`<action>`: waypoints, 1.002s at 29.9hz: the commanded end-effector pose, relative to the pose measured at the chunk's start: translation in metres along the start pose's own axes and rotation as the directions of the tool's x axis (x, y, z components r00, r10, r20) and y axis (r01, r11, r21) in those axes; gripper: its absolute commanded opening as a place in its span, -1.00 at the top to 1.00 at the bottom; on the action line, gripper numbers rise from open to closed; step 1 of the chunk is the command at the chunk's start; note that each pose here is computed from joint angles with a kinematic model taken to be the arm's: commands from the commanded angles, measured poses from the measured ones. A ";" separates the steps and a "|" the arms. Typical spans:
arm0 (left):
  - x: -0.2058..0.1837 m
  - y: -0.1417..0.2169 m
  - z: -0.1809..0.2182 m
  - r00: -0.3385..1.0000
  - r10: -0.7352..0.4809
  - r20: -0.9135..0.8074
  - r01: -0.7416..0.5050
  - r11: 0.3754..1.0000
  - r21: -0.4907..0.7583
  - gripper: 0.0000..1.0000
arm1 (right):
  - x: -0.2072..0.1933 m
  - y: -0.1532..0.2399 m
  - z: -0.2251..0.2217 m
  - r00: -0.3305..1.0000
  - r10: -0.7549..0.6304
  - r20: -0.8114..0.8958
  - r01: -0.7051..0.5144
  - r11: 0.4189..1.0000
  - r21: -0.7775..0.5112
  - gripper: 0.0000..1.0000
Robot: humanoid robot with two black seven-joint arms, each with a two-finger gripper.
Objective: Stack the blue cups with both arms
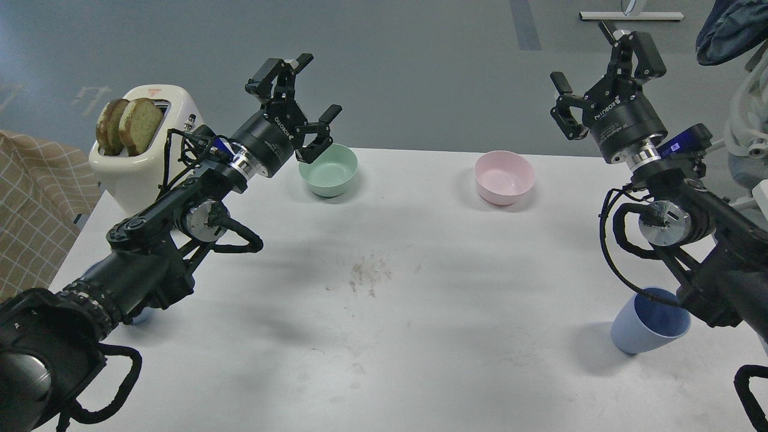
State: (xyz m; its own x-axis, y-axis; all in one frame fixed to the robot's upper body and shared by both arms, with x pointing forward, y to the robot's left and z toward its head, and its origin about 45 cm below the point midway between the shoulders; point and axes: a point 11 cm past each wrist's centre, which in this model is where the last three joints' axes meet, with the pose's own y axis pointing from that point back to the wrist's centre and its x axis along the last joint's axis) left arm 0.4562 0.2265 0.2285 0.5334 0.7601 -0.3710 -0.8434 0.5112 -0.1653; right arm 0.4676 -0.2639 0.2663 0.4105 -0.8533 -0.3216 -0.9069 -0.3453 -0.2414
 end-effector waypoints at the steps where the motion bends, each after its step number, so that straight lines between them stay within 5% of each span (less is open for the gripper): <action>1: -0.001 0.000 -0.001 1.000 -0.002 0.000 0.002 1.000 0.005 -0.96 | 0.001 0.002 0.002 1.000 0.005 0.001 -0.005 1.000 -0.004 -1.00; 17: 0.037 0.009 0.027 0.994 0.087 0.063 -0.087 0.996 0.001 -0.96 | 0.007 0.009 0.009 1.000 0.016 -0.003 -0.016 1.000 -0.024 -1.00; 30: 0.041 0.021 0.049 0.979 0.029 0.200 -0.034 0.999 0.021 -0.96 | 0.007 0.009 0.010 1.000 0.015 -0.002 -0.015 1.000 -0.026 -1.00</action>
State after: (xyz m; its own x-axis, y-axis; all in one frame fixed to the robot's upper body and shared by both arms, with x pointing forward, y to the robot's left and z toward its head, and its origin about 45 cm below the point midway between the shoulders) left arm 0.4690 0.2824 0.2475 0.4696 0.8391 -0.2746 -0.8828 0.4429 -0.1566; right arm 0.4629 -0.2692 0.2529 0.3960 -0.8595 -0.3232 -0.9154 -0.3416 -0.2129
